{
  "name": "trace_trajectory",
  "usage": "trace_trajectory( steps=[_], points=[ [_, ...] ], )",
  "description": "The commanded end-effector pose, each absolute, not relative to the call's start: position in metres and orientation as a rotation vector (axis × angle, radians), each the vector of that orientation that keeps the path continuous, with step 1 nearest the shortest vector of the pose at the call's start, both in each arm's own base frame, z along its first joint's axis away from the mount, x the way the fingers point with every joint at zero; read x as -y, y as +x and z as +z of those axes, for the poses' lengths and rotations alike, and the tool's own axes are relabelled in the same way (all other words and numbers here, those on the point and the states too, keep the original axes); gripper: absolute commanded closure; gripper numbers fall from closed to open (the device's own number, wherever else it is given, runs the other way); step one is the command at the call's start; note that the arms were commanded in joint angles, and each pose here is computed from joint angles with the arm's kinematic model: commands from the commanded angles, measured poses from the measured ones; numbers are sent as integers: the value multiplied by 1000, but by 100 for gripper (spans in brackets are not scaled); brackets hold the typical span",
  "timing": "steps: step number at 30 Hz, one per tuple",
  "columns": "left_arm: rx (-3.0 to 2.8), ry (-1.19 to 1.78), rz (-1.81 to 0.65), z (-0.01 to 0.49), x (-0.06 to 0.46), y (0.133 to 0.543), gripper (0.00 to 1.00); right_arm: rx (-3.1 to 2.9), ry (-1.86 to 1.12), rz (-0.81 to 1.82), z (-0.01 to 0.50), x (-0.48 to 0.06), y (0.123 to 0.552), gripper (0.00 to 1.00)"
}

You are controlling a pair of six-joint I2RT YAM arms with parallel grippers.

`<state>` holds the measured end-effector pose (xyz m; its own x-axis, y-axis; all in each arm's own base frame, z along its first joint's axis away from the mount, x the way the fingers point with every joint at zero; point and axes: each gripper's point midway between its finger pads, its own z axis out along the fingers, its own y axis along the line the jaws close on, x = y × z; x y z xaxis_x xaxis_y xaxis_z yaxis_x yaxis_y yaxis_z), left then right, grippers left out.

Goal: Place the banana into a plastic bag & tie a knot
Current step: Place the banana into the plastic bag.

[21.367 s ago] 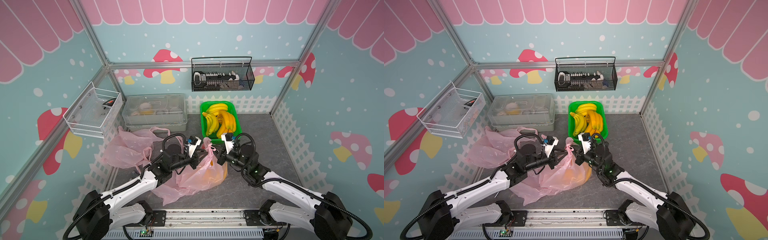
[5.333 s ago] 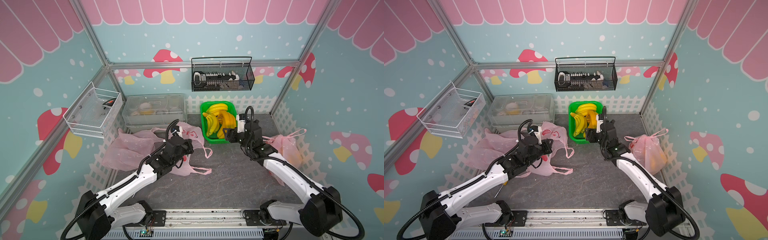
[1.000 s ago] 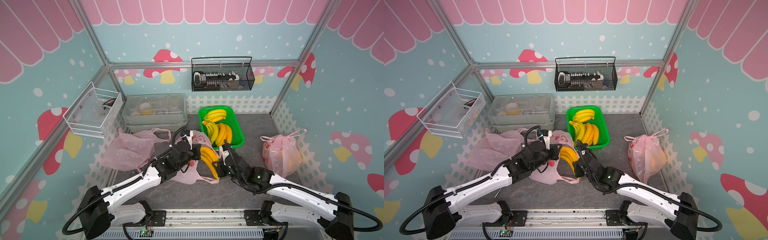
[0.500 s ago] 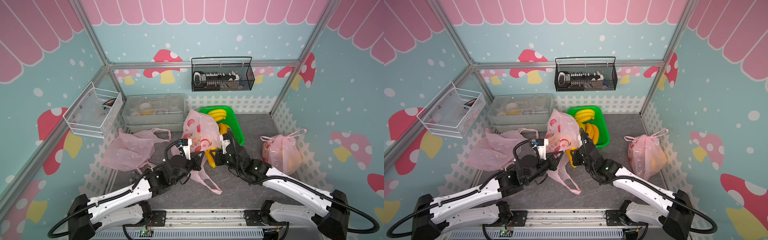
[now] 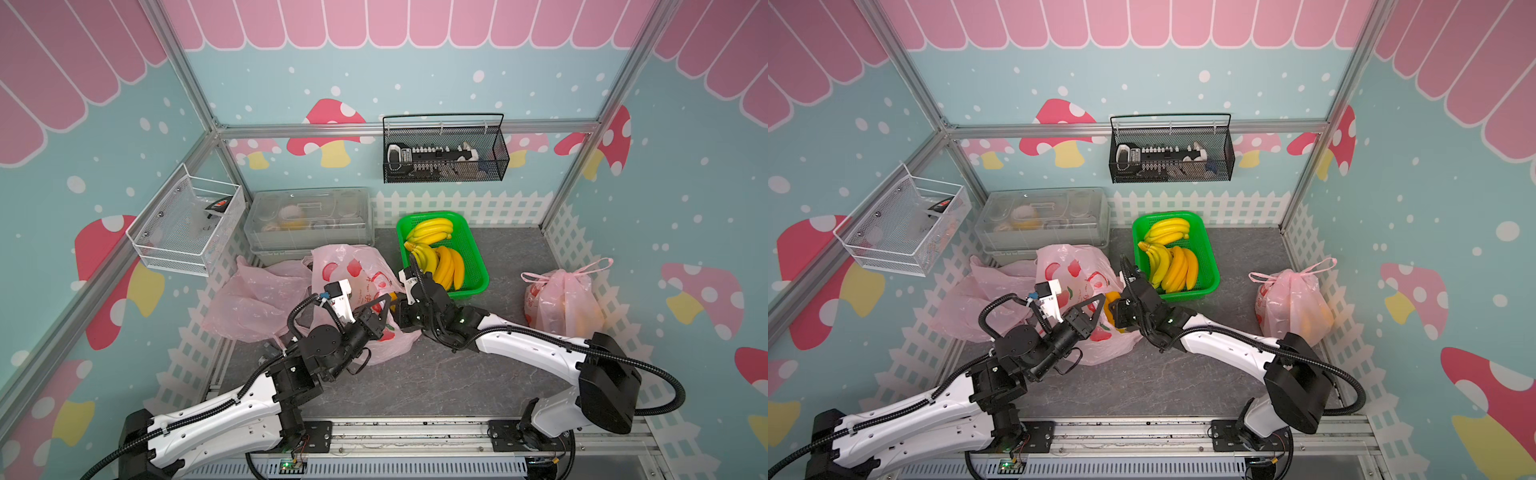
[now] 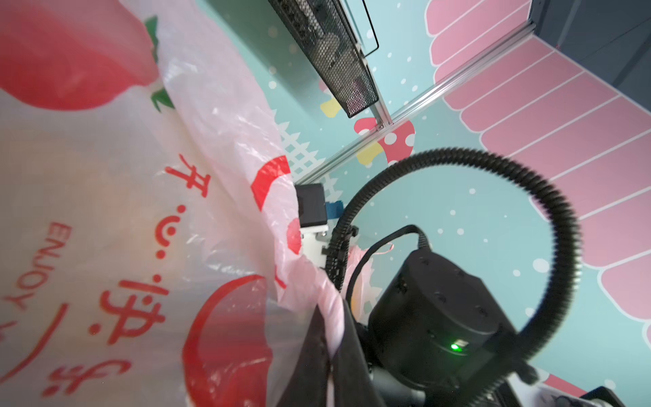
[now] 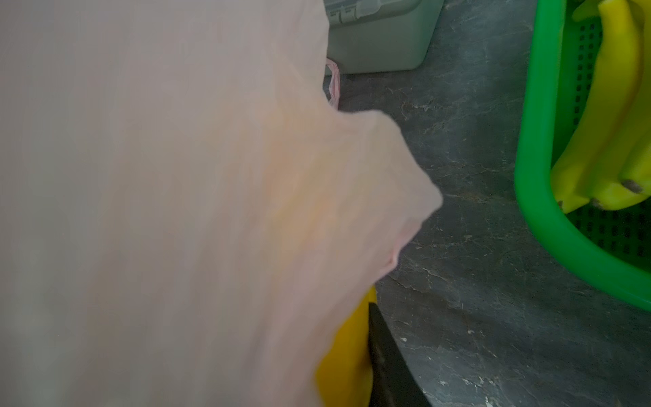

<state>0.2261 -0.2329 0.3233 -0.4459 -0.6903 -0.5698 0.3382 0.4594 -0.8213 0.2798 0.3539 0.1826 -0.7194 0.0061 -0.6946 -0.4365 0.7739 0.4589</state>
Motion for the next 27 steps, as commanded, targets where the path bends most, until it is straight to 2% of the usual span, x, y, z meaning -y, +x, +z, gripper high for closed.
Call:
trace_trajectory(
  steps=[1, 5, 10, 21, 27],
  points=[
    [-1635, -451, -1146, 309, 200, 238, 100, -2285, -352, 762, 171, -353, 272, 88],
    [-1718, -576, -1132, 265, 180, 258, 100, -2298, -389, 724, 170, -351, 260, 85],
    [-1780, -627, -1212, 230, 185, 273, 100, -2313, -373, 736, 165, -351, 255, 84],
    [-1635, -588, -1470, 272, 213, 261, 100, -2290, -355, 878, 143, -387, 265, 82],
    [-1570, -671, -1513, 270, 199, 260, 100, -2330, -358, 755, 122, -380, 273, 67]
  ],
)
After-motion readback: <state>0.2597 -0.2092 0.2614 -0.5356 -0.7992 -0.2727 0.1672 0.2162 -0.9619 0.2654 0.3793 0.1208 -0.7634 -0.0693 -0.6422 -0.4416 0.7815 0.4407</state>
